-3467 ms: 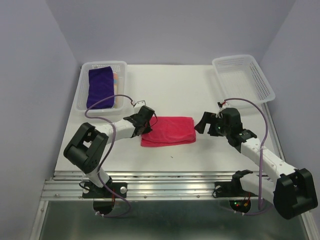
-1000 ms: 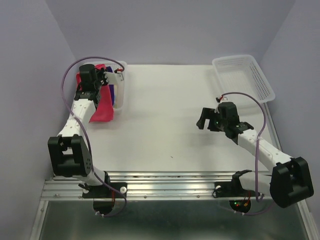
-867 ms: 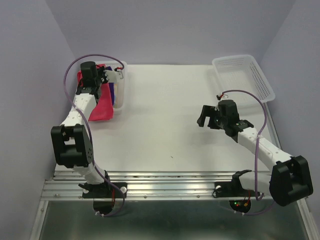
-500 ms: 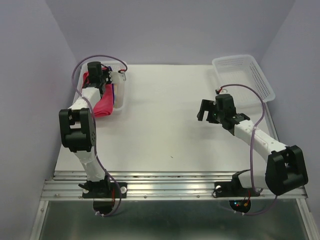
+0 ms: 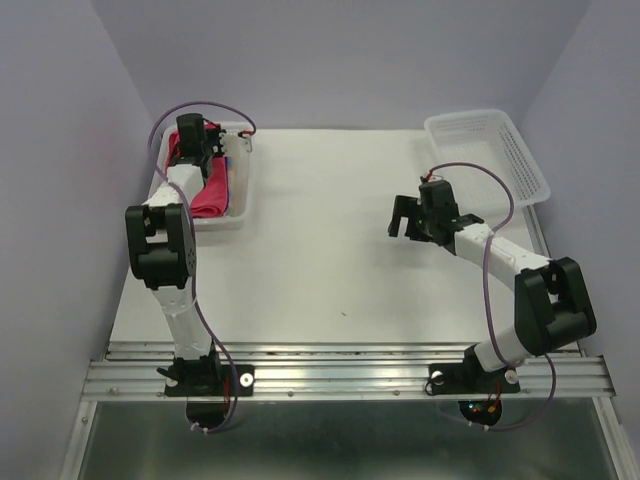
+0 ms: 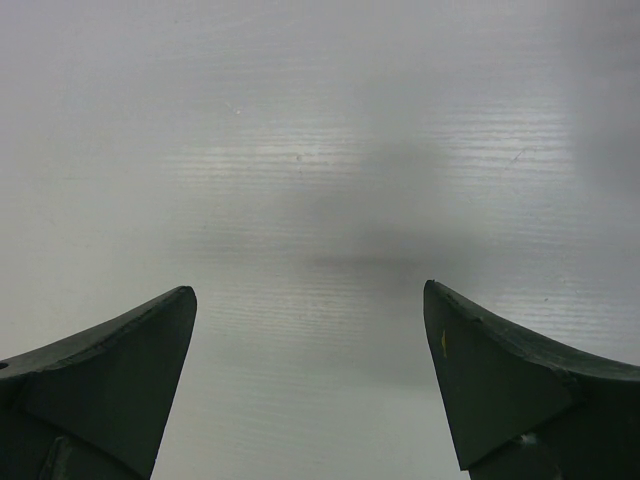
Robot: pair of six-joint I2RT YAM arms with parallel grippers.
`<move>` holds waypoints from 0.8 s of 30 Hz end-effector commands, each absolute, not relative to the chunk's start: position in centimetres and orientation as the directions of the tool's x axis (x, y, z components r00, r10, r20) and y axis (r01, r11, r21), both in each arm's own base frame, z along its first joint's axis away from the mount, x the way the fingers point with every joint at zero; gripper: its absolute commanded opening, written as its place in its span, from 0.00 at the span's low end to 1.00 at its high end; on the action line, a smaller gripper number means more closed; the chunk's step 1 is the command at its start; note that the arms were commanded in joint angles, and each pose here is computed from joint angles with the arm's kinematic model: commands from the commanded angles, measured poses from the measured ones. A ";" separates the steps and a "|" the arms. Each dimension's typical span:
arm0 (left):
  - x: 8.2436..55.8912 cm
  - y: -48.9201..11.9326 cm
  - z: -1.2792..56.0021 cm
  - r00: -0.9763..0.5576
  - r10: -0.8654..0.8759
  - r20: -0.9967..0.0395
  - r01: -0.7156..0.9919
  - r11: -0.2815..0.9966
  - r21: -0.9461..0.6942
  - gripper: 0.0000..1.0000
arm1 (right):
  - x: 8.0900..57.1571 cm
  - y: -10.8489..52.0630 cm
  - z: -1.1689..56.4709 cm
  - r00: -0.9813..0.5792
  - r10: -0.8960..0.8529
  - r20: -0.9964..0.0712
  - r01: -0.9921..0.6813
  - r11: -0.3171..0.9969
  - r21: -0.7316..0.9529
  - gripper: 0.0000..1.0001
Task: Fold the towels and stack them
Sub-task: Neatly place the folded towel into the bin
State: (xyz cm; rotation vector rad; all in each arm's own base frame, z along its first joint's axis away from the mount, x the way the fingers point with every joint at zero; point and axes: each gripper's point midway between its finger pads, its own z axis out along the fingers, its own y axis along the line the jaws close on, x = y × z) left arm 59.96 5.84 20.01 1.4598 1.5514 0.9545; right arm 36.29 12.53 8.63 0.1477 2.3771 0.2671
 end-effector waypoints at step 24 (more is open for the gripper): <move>62.6 7.4 26.4 -0.158 0.973 -0.171 0.209 0.202 0.957 0.99 | 38.7 14.9 12.4 -0.675 0.195 -0.712 -0.052 0.950 0.309 1.00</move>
